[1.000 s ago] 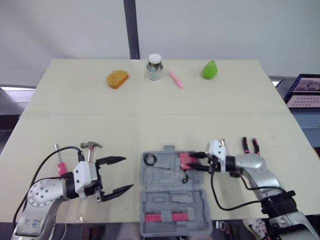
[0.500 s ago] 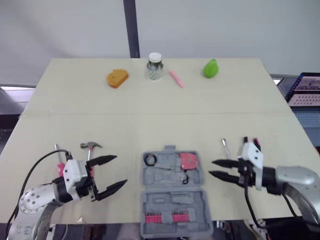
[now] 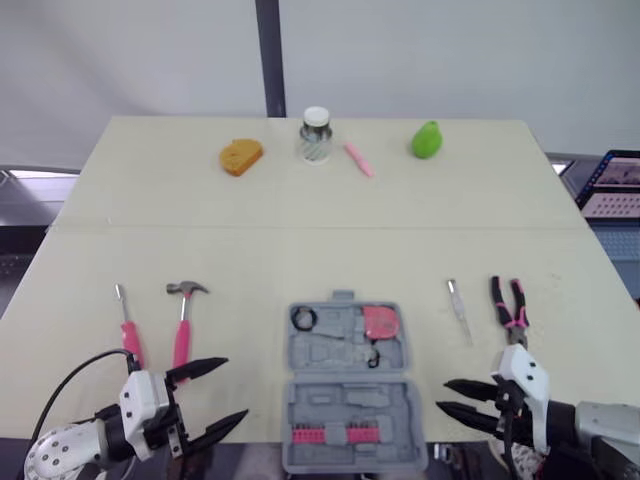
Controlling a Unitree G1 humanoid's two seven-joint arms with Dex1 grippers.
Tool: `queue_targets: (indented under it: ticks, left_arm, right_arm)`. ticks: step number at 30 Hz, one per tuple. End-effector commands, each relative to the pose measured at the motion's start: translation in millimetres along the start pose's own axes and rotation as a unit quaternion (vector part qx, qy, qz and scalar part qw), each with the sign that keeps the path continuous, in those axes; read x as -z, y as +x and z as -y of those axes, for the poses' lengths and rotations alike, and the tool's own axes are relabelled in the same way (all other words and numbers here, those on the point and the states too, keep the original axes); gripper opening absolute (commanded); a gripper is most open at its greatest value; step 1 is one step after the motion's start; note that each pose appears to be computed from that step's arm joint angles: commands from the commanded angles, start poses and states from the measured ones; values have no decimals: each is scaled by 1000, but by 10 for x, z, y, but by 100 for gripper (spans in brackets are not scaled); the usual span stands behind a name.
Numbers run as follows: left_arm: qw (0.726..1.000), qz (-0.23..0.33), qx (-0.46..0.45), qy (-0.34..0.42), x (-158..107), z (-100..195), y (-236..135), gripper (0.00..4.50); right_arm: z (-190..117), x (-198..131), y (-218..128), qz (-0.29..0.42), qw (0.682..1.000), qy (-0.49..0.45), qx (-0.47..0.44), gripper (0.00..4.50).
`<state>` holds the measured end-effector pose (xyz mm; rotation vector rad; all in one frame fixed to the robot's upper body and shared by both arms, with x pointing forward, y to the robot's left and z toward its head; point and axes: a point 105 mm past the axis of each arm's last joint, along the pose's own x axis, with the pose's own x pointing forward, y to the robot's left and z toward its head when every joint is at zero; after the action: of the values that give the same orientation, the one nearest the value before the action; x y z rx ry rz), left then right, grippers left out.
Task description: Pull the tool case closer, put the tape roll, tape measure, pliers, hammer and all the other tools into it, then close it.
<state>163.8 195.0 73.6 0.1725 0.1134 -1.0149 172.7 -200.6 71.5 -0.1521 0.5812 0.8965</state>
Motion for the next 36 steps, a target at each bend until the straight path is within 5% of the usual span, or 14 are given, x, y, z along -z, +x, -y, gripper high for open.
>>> queue_targets:
  ticks: [1,5,9,25,36]
  left_arm:
    - [1000,11,-2,16,-54,1,22,450]
    - [998,19,28,52,-118,31,122,450]
    - [994,40,73,64,-258,53,260,450]
    - [974,81,171,125,-522,-52,731,450]
    - [974,86,165,126,-564,-127,818,450]
  right_arm:
    - [22,-18,-13,2,1000,-6,0,196]
    - [85,-6,-27,-8,1000,11,9,269]
    - [144,-43,-69,-4,999,19,33,443]
    - [534,68,-523,42,946,105,303,443]
    - [1090,307,-570,21,901,184,392,443]
